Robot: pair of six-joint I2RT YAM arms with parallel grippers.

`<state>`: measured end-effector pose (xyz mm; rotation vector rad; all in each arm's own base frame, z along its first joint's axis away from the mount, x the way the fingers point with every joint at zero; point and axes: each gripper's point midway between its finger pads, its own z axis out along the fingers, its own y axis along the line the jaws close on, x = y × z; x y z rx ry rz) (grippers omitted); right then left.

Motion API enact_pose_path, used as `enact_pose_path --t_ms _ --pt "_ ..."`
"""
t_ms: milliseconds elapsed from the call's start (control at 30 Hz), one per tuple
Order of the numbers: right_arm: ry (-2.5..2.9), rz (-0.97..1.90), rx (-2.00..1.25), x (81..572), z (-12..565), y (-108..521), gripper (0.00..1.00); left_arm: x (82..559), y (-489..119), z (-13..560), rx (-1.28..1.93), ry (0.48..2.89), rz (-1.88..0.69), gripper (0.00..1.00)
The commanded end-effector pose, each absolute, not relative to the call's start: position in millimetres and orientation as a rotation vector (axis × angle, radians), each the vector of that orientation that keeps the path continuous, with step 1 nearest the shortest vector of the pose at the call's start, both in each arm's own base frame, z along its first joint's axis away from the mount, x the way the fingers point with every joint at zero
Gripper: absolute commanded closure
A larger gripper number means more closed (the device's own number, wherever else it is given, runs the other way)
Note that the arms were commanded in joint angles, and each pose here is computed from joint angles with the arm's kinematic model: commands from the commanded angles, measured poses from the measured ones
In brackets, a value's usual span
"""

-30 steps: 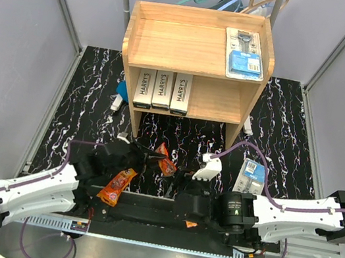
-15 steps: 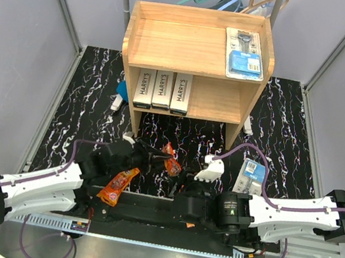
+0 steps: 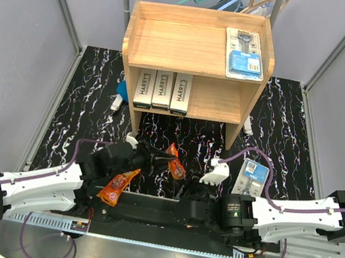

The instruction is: Place and organize the shaving razors onto the shelf

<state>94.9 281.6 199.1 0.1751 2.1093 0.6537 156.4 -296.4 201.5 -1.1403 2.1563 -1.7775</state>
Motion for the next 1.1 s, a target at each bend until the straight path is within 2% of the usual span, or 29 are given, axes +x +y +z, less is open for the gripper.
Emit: enact_pose_path --t_ms 0,367,500,633,700,733,800,833,900,1000,1067 --pt "2.030 0.643 0.205 106 211 276 0.45 149 -310 236 -1.059 2.115 -1.915 1.00" --pt "2.025 0.676 0.192 105 214 277 0.46 146 -313 223 -1.046 2.155 -1.889 1.00" --pt "2.018 0.689 0.165 104 217 283 0.55 144 -314 218 -1.041 2.172 -1.882 1.00" --pt "2.023 0.693 0.176 103 214 282 0.58 142 -314 215 -1.034 2.191 -1.873 1.00" --pt "2.022 0.692 0.183 104 213 281 0.64 141 -315 213 -1.027 2.202 -1.870 0.99" --pt "2.022 0.693 0.188 104 212 280 0.75 140 -317 214 -1.013 2.212 -1.869 0.99" --pt "2.023 0.695 0.190 104 212 280 0.85 138 -318 214 -0.994 2.220 -1.869 0.97" --pt "2.024 0.697 0.194 104 212 279 0.92 138 -319 214 -0.978 2.226 -1.866 0.95" --pt "2.025 0.697 0.193 104 210 278 0.98 137 -317 210 -0.964 2.251 -1.825 0.92" --pt "2.032 0.706 0.194 103 210 277 1.00 133 -314 205 -0.893 2.310 -1.732 0.68" --pt "2.035 0.707 0.188 102 210 276 1.00 134 -310 208 -0.853 2.300 -1.700 0.48"
